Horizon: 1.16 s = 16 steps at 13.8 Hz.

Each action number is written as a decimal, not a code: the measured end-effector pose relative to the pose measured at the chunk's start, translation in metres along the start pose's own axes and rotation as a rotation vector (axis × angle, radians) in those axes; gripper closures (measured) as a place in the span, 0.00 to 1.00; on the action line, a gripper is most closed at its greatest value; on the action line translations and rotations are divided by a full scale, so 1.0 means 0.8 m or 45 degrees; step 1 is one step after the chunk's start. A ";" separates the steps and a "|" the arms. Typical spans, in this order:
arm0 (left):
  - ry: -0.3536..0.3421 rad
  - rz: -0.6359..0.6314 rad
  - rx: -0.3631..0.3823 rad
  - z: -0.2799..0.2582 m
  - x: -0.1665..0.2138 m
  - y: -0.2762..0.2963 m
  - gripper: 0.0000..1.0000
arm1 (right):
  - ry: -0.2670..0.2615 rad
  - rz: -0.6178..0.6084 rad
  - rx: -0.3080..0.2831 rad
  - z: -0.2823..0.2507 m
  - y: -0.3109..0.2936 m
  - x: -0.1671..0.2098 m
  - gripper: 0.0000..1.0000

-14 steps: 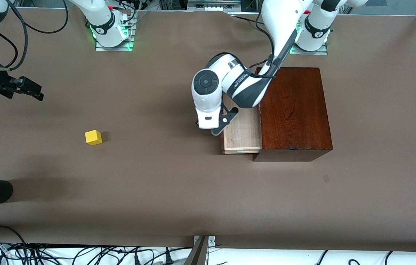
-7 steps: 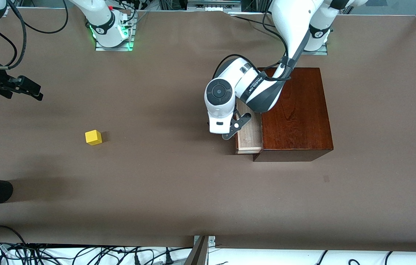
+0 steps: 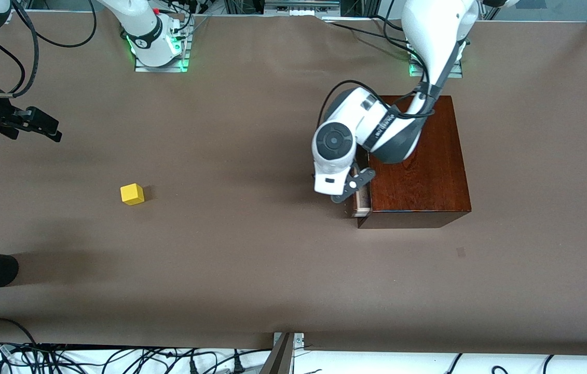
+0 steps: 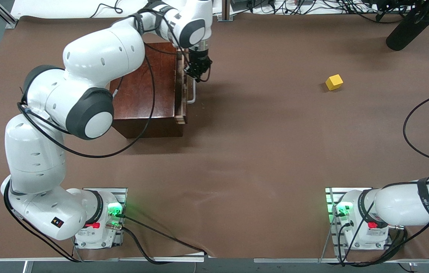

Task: Open drawer, take yellow block, close drawer
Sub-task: 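Push the drawer front into the box with the left gripper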

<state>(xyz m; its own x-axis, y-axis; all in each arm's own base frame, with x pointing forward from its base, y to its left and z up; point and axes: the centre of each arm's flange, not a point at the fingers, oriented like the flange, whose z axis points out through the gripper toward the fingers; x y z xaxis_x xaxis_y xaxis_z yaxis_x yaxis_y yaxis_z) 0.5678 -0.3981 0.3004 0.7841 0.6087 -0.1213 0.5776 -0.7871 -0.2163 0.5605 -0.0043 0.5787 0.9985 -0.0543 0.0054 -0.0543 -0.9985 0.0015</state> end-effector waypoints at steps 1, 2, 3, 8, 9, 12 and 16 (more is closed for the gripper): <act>0.003 -0.004 0.002 -0.002 0.022 -0.011 0.99 | 0.000 0.001 0.000 0.000 0.000 0.000 0.00; -0.019 0.005 -0.013 -0.005 0.025 -0.015 0.99 | 0.000 0.000 0.000 0.000 0.000 0.000 0.00; -0.019 0.011 -0.018 -0.005 0.025 -0.016 0.99 | 0.000 0.001 0.000 0.000 0.001 0.000 0.00; -0.009 0.034 -0.107 -0.058 0.019 -0.027 0.97 | 0.005 0.003 0.000 -0.004 0.002 0.000 0.00; -0.008 0.054 -0.159 -0.094 0.010 -0.036 0.95 | 0.007 0.003 0.000 -0.006 0.002 0.000 0.00; -0.024 0.067 -0.292 -0.182 -0.012 -0.068 0.67 | 0.013 0.003 0.000 -0.010 0.002 0.001 0.00; -0.031 0.201 -0.327 -0.240 0.057 -0.145 0.26 | 0.003 0.006 -0.002 -0.006 0.003 0.002 0.00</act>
<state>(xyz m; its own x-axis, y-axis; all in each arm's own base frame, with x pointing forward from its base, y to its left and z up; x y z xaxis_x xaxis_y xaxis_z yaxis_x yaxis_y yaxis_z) 0.5803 -0.2977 0.5064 0.8650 0.4765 -0.1575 0.4899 -0.8698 0.0589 0.5622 -0.0068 0.5838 0.9982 -0.0592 0.0081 -0.0592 -0.9982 0.0027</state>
